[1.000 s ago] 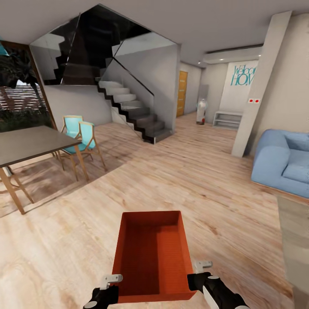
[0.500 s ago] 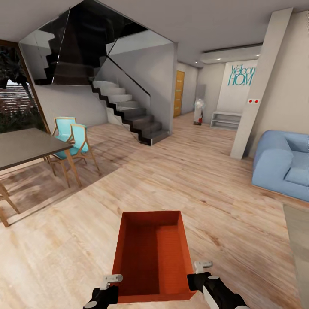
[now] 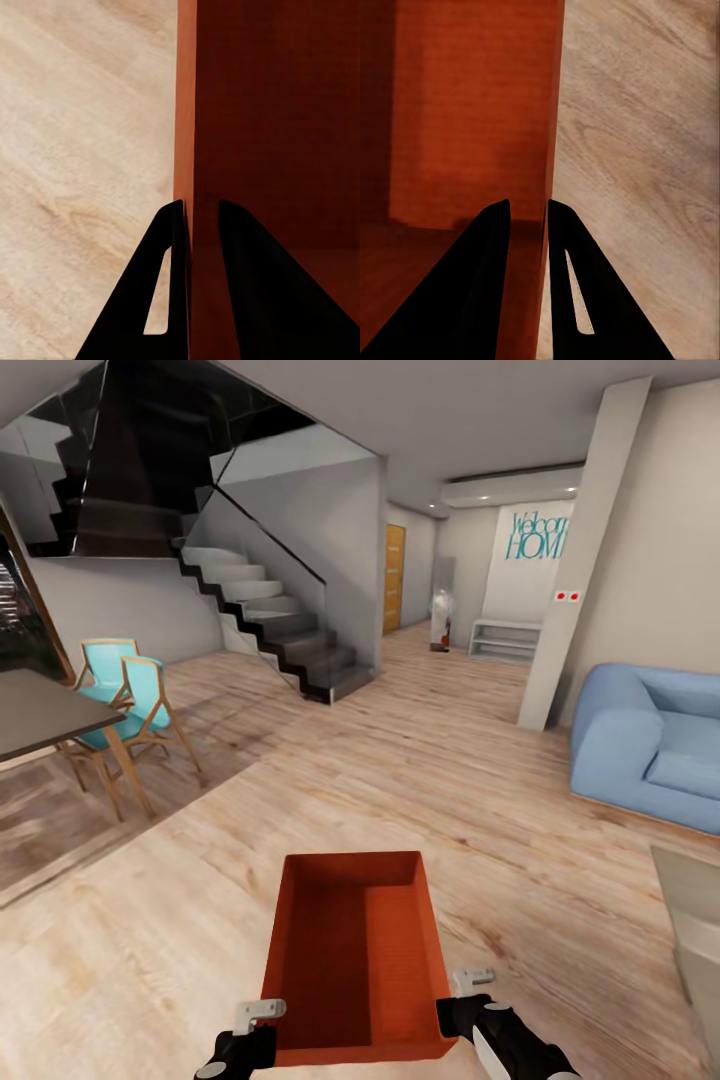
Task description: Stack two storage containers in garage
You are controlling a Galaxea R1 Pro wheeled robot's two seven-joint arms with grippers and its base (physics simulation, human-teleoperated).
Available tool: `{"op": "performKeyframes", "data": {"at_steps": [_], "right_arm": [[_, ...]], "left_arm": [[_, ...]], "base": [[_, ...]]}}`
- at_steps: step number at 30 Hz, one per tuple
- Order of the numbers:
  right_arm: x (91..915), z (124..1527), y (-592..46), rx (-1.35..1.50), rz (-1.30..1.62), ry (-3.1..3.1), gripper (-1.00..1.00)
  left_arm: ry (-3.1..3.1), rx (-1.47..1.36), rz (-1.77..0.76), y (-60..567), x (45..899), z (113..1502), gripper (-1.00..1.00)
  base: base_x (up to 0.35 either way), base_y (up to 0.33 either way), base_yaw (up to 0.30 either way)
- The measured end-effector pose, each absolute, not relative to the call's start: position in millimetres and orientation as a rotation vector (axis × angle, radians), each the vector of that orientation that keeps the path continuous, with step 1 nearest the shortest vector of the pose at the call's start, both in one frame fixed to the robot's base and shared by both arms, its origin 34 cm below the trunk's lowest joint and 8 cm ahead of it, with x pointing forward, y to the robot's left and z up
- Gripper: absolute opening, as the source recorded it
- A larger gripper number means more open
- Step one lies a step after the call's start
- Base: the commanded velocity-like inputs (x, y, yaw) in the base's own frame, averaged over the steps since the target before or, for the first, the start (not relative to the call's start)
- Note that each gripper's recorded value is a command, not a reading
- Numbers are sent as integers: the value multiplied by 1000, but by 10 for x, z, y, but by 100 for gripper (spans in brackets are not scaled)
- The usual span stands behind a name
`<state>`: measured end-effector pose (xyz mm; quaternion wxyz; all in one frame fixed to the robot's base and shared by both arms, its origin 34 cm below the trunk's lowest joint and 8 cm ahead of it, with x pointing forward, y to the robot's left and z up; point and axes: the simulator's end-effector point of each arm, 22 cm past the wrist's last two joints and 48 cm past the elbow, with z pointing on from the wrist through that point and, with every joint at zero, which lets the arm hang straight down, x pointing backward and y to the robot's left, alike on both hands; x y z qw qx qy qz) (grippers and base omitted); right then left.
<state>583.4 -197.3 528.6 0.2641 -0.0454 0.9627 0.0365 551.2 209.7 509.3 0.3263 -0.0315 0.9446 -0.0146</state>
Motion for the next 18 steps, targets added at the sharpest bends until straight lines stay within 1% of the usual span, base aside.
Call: {"op": "performKeyframes", "data": {"at_steps": [8,14,18], "right_arm": [[5832,5284,-1973,-122,99,2603,-100],[5832,5284,-1974,-122,99,2603,-100],[5830,5283,-1974,-122,99,2603,-100]], "left_arm": [[2476,-83,-38,2098,5510,5092,-100],[2476,-83,-38,2096,5510,5092,-100],[2476,-82,-38,2097,5510,5091,-100]], "base": [[341,0,-8],[341,7,-96],[341,54,-37]]}}
